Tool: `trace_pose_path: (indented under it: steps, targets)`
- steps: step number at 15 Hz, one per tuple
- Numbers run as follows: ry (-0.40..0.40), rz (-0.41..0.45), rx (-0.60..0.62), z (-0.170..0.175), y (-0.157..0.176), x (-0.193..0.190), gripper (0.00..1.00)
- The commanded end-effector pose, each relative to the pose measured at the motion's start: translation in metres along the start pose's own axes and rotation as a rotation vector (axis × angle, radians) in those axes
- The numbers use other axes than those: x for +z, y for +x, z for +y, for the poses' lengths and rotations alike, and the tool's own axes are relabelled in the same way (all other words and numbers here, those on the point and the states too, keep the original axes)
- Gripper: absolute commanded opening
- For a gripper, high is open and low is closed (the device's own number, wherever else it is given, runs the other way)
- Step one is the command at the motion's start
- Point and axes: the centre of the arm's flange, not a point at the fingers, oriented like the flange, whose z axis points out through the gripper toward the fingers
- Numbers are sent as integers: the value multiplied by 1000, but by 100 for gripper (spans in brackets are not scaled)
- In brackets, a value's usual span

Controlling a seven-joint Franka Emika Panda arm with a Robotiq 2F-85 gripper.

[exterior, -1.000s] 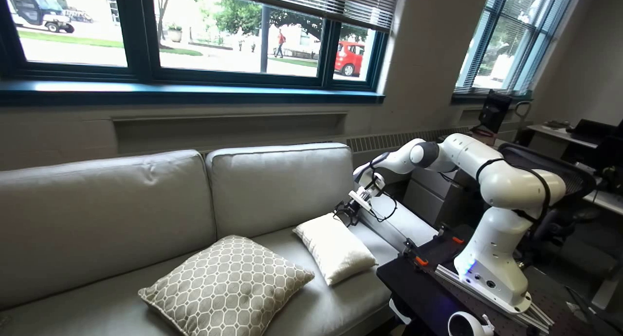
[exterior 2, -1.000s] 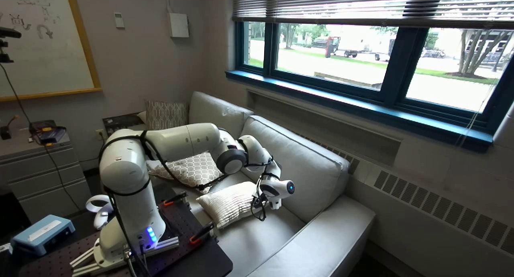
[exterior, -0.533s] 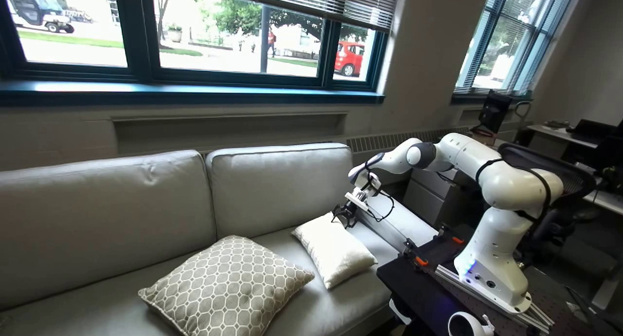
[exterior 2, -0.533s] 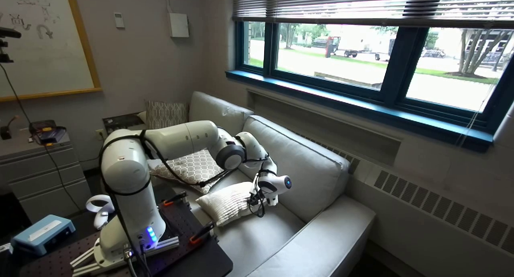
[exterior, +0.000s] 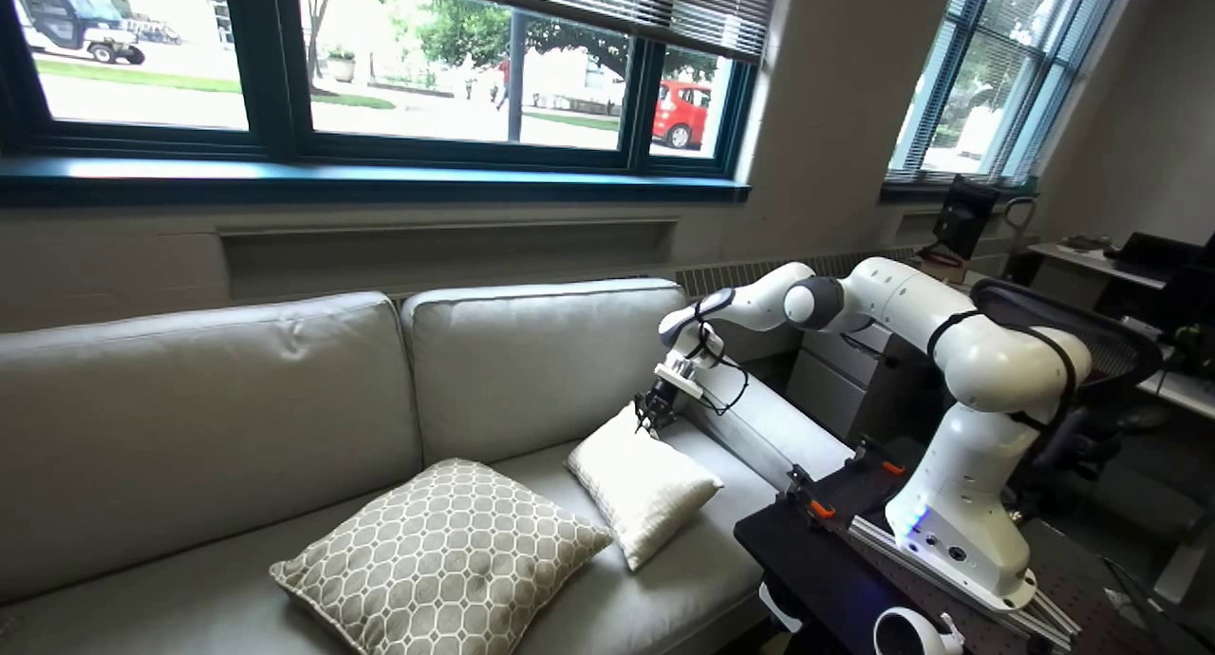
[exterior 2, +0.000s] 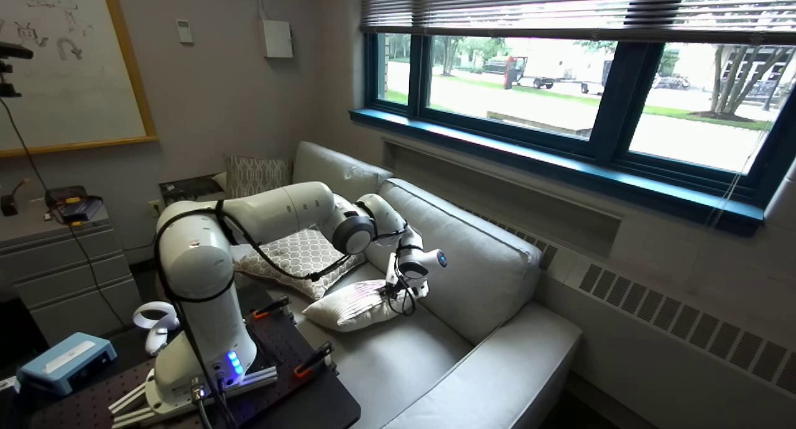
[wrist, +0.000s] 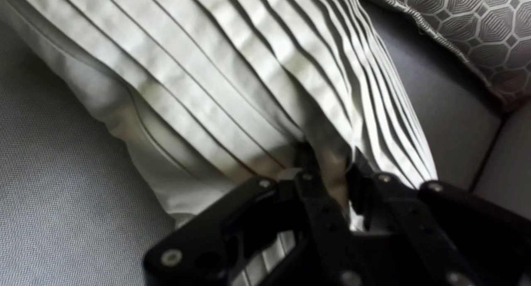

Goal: Put the pillows upright against the armrest

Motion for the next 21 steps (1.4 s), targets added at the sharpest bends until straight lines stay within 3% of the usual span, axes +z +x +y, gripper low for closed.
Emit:
trace_pose_path:
  steps: [1,4,10,13,21]
  targets:
    - [-14,-3,-24,-32,31,6,2]
    - [-32,69,-29,-44,14,-10,4]
    - [12,405,-20,-60,-27,-76,3]
    - [25,543,47,-31,-39,-105,3]
    - [60,758,246,61,-73,-127,0]
